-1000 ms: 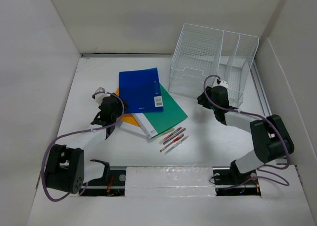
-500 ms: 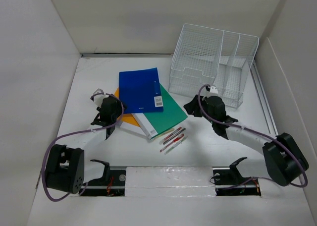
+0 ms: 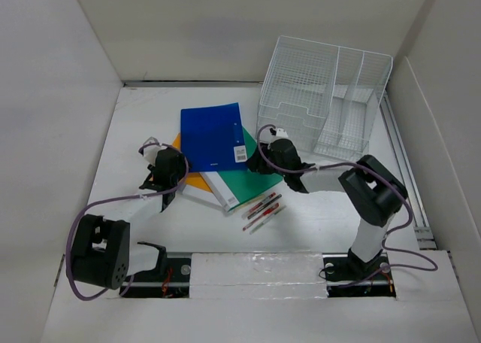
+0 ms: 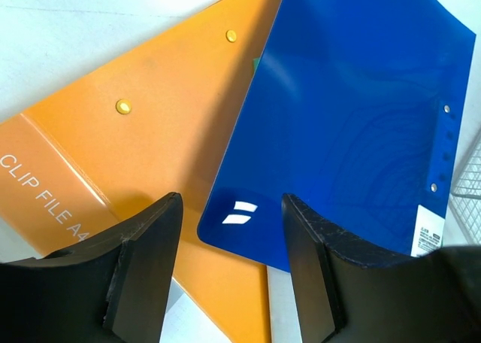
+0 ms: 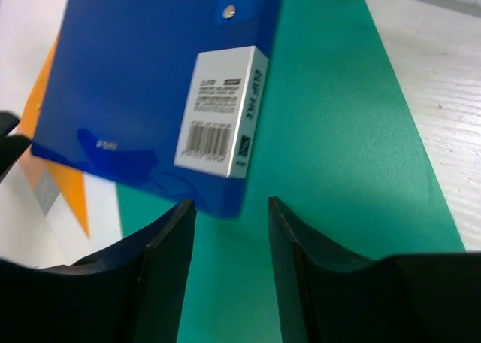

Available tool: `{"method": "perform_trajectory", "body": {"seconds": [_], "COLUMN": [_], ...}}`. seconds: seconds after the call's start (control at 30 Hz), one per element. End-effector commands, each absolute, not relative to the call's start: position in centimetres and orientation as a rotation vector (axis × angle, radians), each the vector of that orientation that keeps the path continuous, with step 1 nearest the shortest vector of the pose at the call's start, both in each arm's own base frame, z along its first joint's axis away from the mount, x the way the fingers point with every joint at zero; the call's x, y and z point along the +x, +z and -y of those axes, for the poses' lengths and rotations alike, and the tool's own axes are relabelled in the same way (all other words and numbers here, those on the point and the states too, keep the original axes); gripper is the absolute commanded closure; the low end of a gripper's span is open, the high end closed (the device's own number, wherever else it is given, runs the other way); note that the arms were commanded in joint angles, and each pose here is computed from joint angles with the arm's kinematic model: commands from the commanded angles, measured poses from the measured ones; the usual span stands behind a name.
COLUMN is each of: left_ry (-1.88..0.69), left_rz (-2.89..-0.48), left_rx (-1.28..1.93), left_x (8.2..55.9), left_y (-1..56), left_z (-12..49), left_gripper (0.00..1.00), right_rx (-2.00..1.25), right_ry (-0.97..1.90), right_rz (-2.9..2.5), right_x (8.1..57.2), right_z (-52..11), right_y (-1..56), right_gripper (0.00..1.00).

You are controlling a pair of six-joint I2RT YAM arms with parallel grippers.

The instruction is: Organize the desk

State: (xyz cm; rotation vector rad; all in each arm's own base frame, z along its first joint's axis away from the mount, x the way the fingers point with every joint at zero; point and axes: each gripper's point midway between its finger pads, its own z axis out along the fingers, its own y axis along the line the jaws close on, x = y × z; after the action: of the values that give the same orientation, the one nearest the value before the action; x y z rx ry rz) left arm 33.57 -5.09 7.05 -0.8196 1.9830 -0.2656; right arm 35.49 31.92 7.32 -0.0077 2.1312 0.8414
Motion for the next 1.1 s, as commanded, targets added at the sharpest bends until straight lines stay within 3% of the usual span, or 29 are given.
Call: {"method": "perform_trajectory", "body": {"seconds": [0.0, 0.23, 0.4, 0.47, 0.77, 0.97, 1.0, 1.07], "left_ry": [-0.262, -0.262, -0.242, -0.233, -0.221, -0.312, -0.316, -0.324], "left_rz": [-1.959, -1.956, -1.948, -1.945, -1.871, -1.999, -2.021, -2.053], "left_rx": [-0.825, -0.833, -0.838, -0.839, -0.857, -0.728, -0.714, -0.699], "left_x": [34.2, 34.2, 34.1, 33.9, 32.5, 32.5, 32.4, 32.2], "left_y": [7.3, 7.0, 7.2, 7.5, 9.1, 8.0, 7.7, 7.0], "left_z": [4.7, 4.7, 4.3, 4.1, 3.0, 6.0, 6.4, 7.0], "left_gripper": [0.49, 0.53, 0.53, 0.53, 0.52, 0.51, 0.51, 0.50], "right_rx": [0.009, 0.070, 0.060, 0.075, -0.047, -0.187, -0.207, -0.232], "right_ry": [0.918, 0.848, 0.855, 0.826, 0.837, 0.922, 0.925, 0.935], "right_rz": [-2.043, -2.099, -2.115, -2.104, -2.147, -2.220, -2.220, -2.230], "right_x": [37.2, 38.2, 37.3, 36.4, 30.0, 25.3, 25.0, 24.7], "right_z": [-34.5, -35.1, -35.6, -34.6, -32.4, -31.8, -31.6, -31.5], "right_y": [9.6, 6.5, 5.9, 6.4, 7.5, 7.2, 7.2, 7.3], "right_gripper": [0.52, 0.61, 0.93, 0.99, 1.00, 1.00, 0.99, 0.85]}}
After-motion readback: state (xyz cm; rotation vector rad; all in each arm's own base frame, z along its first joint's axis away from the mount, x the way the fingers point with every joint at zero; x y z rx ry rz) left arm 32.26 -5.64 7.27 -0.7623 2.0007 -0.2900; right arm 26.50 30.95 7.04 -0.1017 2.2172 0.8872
